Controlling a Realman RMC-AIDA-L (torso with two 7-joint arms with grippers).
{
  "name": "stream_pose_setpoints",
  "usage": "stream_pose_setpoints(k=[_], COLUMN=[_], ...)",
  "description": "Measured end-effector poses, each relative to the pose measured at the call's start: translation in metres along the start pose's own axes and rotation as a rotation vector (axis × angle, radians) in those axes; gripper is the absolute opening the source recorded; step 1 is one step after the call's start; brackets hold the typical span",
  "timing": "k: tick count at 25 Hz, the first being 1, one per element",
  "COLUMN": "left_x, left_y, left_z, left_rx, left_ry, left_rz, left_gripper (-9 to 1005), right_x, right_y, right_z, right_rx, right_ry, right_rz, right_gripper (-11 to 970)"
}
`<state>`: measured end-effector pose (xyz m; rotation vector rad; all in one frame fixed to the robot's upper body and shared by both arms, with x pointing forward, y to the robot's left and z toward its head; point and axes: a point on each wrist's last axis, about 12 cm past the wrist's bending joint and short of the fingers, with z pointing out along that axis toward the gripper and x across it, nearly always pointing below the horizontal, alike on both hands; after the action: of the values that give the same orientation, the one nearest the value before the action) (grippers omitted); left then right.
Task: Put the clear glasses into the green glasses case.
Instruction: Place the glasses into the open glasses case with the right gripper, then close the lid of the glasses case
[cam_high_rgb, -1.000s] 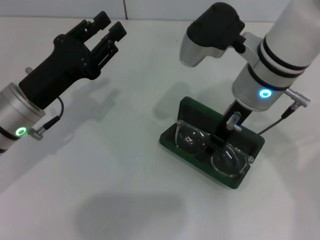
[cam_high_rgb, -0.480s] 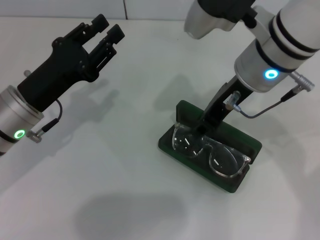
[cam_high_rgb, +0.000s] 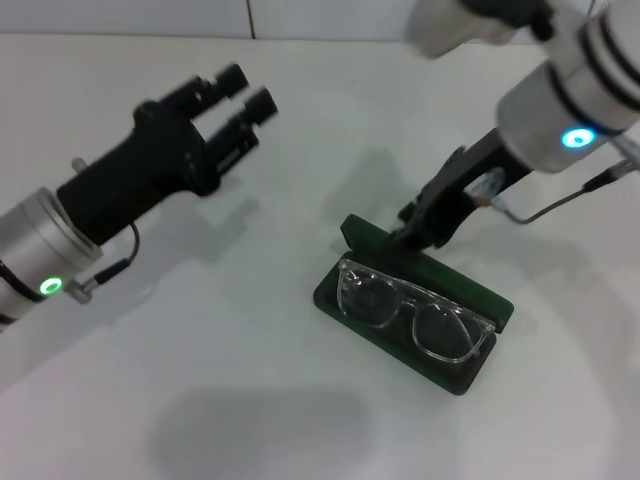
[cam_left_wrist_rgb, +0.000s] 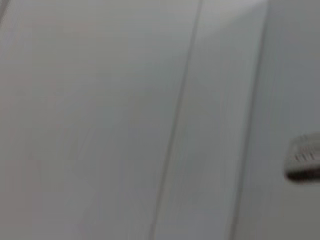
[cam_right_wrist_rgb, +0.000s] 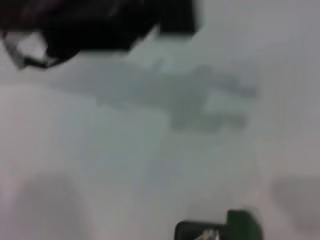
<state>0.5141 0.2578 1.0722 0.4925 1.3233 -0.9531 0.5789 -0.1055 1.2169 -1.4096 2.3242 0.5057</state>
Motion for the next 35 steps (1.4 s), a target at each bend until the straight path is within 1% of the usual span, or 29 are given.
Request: stream_pose_setpoints(k=[6,7,12,14,17,20,22,24,27,29,31,34,35], left_x=[0.008,0.010,0.016,0.019,0.024,0.030,0.031,0.030,0.029,0.027,0.024,0.019,0.016], left_y=[-0.006,-0.006,-0.012,-0.015,-0.017,-0.015,-0.014,-0.013,-0.012,-0.010,-0.006,0.000,0.003], left_z=[-0.001,-0.002,-0.005,-0.006,-0.005,0.000,0.005,0.009,0.010,0.008,0.004,-0.004,-0.008], left_rx=[0.081,0.096,0.174,0.219,0.243,0.217,0.210,0.215,0.211,0.195,0.146,0.055,0.012], left_ry=[0.104,0.125,0.218,0.265,0.314,0.348,0.354,0.353,0.346,0.334,0.302,0.240,0.209], left_rz=[-0.008,-0.002,0.029,0.045,0.054,0.062,0.065,0.069,0.071,0.069,0.065,0.059,0.059], left_gripper=[490,490,490,490,490,490,490,490,490,490,490,490,490], right_x=[0.031,0.043,0.089,0.104,0.113,0.111,0.095,0.086,0.071,0.064,0.058,0.052,0.047], right_y=[-0.016,-0.018,-0.019,-0.020,-0.025,-0.028,-0.024,-0.021,-0.019,-0.019,-0.018,-0.014,-0.010], right_z=[-0.018,-0.020,-0.014,-0.013,-0.016,-0.017,-0.017,-0.016,-0.015,-0.013,-0.010,-0.004,0.001], right_rx=[0.035,0.036,0.021,0.022,0.005,-0.017,-0.071,-0.107,-0.144,-0.141,-0.128,-0.124,-0.119], right_ry=[-0.167,-0.206,-0.250,-0.267,-0.314,-0.335,-0.312,-0.289,-0.247,-0.214,-0.173,-0.137,-0.111], right_rz=[0.006,-0.001,-0.047,-0.041,-0.006,0.002,-0.028,-0.035,-0.014,-0.001,0.002,-0.005,-0.013], right_gripper=[361,361,362,363,364,365,365,366,367,367,368,413,428])
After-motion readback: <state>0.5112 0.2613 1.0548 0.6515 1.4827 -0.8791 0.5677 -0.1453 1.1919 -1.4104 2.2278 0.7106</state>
